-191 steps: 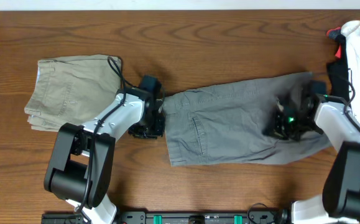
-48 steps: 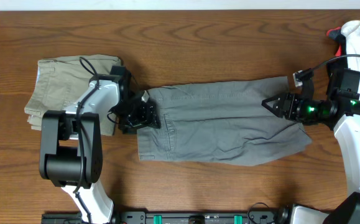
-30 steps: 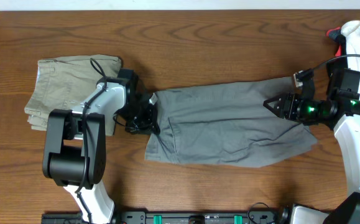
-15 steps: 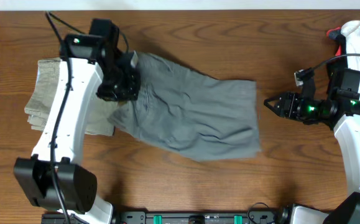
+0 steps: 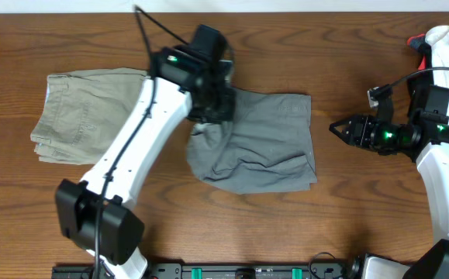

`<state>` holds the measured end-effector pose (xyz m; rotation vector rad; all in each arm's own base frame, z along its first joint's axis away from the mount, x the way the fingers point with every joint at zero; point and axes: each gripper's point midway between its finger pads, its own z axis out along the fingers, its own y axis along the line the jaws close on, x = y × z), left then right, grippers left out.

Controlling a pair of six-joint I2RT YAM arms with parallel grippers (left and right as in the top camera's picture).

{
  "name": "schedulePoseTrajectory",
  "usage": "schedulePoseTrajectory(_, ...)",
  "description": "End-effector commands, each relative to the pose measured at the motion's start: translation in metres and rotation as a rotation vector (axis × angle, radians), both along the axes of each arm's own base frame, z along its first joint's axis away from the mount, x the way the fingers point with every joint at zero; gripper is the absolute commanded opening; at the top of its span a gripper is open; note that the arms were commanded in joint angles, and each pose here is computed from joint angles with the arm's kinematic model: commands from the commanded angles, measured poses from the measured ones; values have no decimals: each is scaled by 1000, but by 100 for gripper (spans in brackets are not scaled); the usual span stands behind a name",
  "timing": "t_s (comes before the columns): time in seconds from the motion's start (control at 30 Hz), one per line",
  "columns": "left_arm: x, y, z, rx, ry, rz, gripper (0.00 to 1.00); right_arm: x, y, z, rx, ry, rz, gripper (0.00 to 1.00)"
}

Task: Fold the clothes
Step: 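Fold the waistband with the left gripper rightward over the legs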

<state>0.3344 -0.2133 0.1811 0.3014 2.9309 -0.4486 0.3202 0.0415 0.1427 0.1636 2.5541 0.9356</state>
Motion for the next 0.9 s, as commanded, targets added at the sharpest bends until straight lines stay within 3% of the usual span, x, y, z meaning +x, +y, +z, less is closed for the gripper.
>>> schedulePoseTrajectory(0.0, 5, -19, 1, -44, 18, 125, 6, -2, 5, 3, 11, -1, 6, 46)
schedulePoseTrajectory(0.3, 0, -71, -19, -81, 37, 132, 6, -4, 3, 0, -3, 16, -1, 47)
schedulePoseTrajectory(0.53, -15, -122, -19, -138, -17, 36, 6, -9, -3, -7, -45, 55, -19, 47)
schedulePoseTrajectory(0.87, -37, -152, -53, -98, 46, -6, 6, -14, -11, -15, -83, 116, -69, 45)
